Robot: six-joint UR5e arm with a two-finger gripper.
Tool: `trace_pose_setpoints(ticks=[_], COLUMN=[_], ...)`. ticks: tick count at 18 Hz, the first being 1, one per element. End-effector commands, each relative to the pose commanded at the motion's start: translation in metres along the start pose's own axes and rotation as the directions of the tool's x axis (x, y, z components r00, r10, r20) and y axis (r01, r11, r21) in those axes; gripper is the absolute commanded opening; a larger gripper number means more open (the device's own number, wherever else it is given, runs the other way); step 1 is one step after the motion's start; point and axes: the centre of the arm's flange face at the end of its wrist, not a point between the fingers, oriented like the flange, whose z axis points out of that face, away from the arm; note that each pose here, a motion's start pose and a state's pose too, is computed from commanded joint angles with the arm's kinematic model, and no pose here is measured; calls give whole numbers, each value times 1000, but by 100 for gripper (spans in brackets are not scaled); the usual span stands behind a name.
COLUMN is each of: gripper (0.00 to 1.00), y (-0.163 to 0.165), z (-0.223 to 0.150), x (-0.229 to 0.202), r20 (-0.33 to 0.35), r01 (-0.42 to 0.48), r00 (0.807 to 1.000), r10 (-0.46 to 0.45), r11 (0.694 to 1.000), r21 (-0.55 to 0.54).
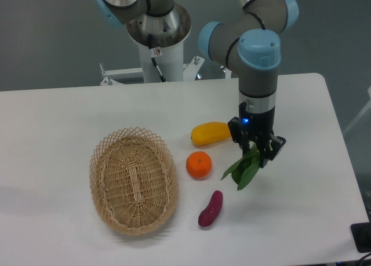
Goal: Place the green vegetable on the table
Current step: 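Hold the green bok choy in the gripper above the table, then lower the held bok choy toward the table beside the sweet potato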
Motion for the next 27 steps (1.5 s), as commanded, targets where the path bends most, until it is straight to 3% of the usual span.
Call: trace_pose_setpoints(ticks=[14, 18, 27], gripper=[53, 53, 52], y=[6, 9, 96], z=[13, 33, 95], x=[6, 3, -5], r20=[-22, -42, -145], r01=[-5, -72, -253], r00=[1000, 997, 958], r10=[5, 71, 247], r11=[1000, 997, 967], r21=[-10, -15, -29])
